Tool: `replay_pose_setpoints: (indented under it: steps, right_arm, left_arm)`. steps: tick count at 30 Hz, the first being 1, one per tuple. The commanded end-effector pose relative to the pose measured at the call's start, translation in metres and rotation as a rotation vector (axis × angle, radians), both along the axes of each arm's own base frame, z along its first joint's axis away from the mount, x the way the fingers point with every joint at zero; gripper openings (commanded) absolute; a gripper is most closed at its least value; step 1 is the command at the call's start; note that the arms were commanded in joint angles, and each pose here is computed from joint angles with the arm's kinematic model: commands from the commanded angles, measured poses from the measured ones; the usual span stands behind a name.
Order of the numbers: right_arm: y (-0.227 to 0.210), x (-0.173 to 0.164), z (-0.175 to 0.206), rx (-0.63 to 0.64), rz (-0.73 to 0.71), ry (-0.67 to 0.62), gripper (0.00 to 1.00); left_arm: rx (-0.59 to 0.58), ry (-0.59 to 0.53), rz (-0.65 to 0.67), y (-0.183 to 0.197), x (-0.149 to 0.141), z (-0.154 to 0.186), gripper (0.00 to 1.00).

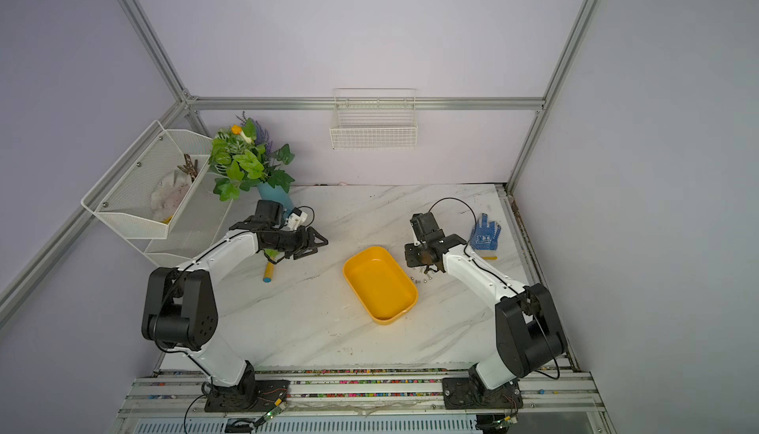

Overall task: Take out the screws from the storage box
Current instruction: Place the screw at the center of the board.

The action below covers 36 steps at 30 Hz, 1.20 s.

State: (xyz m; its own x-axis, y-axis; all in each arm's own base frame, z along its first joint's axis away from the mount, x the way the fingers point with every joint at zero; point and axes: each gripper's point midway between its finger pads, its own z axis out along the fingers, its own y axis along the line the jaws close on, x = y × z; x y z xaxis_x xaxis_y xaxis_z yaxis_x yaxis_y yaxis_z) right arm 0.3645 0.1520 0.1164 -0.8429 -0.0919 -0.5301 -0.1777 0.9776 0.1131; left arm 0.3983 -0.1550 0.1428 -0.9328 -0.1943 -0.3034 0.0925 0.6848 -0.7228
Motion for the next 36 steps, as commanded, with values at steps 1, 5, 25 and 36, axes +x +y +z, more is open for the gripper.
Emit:
replay_pose_setpoints:
  steps: [1, 5, 25, 36]
  right_arm:
    - [-0.009, 0.004, -0.029, -0.043, -0.020, 0.052, 0.00]
    - [-0.012, 0.026, -0.049, -0.068, -0.035, 0.064, 0.00]
    - [-0.011, 0.041, -0.096, -0.121, 0.003, 0.141, 0.14]
    - [-0.006, 0.061, -0.045, -0.073, -0.031, 0.011, 0.42]
  left_arm:
    - [-0.021, -0.020, -0.006, -0.001, 0.009, 0.007, 0.64]
    - [-0.016, -0.011, -0.014, -0.002, 0.008, 0.005, 0.64]
    - [0.047, -0.056, 0.018, 0.009, 0.014, 0.020, 0.65]
    - [0.118, -0.131, 0.117, 0.039, 0.026, 0.034, 0.79]
